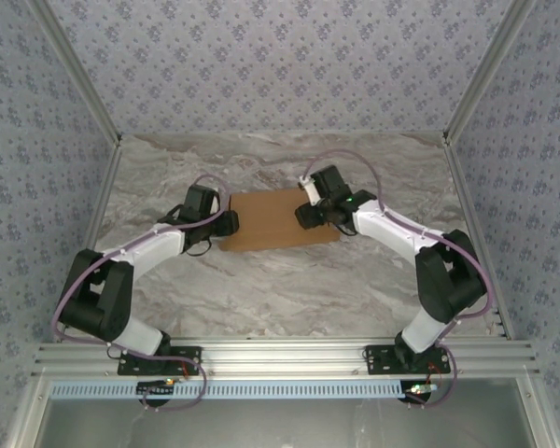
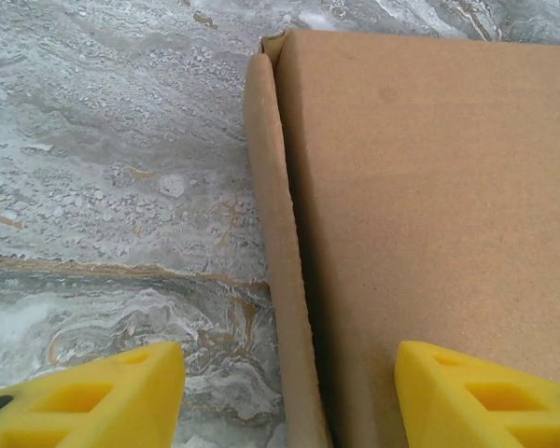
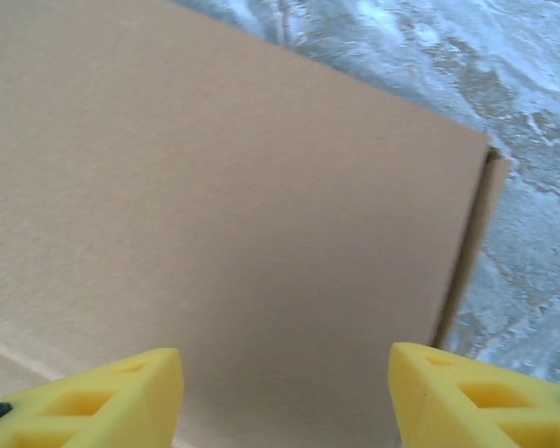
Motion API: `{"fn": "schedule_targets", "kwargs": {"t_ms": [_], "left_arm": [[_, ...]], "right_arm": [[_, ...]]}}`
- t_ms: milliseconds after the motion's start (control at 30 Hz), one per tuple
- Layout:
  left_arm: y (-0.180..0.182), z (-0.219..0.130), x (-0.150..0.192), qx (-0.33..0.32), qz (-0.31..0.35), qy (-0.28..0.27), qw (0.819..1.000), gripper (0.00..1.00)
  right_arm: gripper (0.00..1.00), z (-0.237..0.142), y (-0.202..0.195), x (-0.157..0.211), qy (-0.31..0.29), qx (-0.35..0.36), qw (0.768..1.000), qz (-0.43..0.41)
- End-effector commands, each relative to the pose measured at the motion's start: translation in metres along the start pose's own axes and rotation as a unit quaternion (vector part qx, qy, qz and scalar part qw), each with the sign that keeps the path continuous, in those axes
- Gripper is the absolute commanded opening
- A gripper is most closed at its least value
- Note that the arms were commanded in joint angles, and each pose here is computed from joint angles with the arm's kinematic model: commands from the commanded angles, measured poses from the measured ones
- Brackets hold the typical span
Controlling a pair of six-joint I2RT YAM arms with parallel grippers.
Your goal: Fold the paper box
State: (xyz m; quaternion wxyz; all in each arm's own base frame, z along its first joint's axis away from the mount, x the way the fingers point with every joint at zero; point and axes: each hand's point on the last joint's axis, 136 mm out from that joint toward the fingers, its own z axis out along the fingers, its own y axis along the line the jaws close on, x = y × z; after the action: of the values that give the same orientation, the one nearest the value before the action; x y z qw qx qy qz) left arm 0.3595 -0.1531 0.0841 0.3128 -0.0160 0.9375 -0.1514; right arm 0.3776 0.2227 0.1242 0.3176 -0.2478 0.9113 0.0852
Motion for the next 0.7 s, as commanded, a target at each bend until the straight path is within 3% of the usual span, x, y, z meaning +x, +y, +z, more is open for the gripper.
{"fn": "schedule_targets", "kwargs": {"t_ms": [0,667], "left_arm": [[-0.006,0.004,-0.007,0.018,0.003,-0.005,1.000,0.61],[0.007,0.033,0.030,0.011,-0.004,0.041,0.999,0.59]], "right_arm": [[0.62,0.002,-0.012,0.009,0.015,-0.033,0.998,0.051],[0.58,0.050,-0.041,0.068,0.084,-0.053,0.986,0.131]]}}
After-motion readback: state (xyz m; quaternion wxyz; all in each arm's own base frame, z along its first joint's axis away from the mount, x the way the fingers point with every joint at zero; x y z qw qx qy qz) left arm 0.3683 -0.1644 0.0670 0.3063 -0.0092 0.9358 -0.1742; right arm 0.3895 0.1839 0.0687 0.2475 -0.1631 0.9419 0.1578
